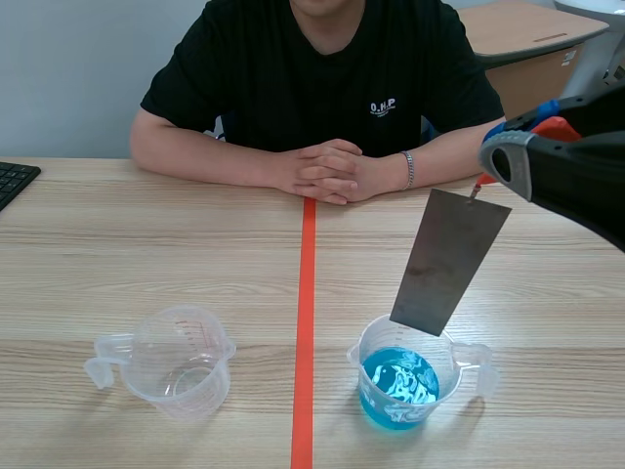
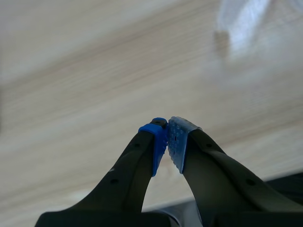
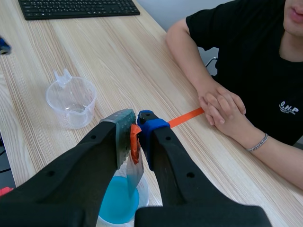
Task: Do the redox reaction experiment.
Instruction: 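Raise the plate and point at it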
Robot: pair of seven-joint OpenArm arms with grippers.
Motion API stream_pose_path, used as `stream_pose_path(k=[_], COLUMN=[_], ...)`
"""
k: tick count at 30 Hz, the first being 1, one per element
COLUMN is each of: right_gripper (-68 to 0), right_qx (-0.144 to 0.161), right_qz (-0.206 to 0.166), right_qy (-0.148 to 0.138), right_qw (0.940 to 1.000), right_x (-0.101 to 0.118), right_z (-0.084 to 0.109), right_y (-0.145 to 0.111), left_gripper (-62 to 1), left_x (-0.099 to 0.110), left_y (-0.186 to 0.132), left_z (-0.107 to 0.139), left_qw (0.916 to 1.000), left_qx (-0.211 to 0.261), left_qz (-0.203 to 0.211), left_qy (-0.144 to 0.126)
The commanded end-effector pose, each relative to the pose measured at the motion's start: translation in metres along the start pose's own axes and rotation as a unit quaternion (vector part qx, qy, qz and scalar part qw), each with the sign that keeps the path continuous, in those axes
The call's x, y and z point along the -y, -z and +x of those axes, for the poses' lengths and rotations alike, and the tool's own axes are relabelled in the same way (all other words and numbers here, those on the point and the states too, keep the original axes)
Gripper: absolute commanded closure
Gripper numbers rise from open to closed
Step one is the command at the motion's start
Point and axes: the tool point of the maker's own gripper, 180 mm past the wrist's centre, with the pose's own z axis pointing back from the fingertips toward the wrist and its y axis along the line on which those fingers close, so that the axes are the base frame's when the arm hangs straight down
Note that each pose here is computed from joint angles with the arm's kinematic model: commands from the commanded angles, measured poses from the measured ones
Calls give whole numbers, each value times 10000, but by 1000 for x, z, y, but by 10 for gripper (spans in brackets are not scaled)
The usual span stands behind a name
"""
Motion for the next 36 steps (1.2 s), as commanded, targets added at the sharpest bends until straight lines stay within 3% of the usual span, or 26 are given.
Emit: stream_pose_path(k=[1,5,14,26,36], right_gripper=[-15,-15,-15,-15,-15], right_qx=[151,162,162,162,163], right_qz=[77,79,79,79,78], right_qy=[-63,-52,-52,-52,-54], right_qw=[9998,9998,9998,9998,9998], right_x=[-3,-3,-3,-3,-3], right_z=[10,11,11,11,11], right_y=[-1,-1,-1,-1,-1], left_gripper=[-46,-46,-46,-46,-46], left_x=[-8,-9,25,100,157], left_y=[8,24,48,57,56], left_z=[25,60,121,165,197], left_qw=[9992,9958,9802,9527,9330], left_qx=[382,839,1611,2183,2456], left_qz=[31,-174,-906,-1935,-2538], left_qy=[103,334,712,852,687])
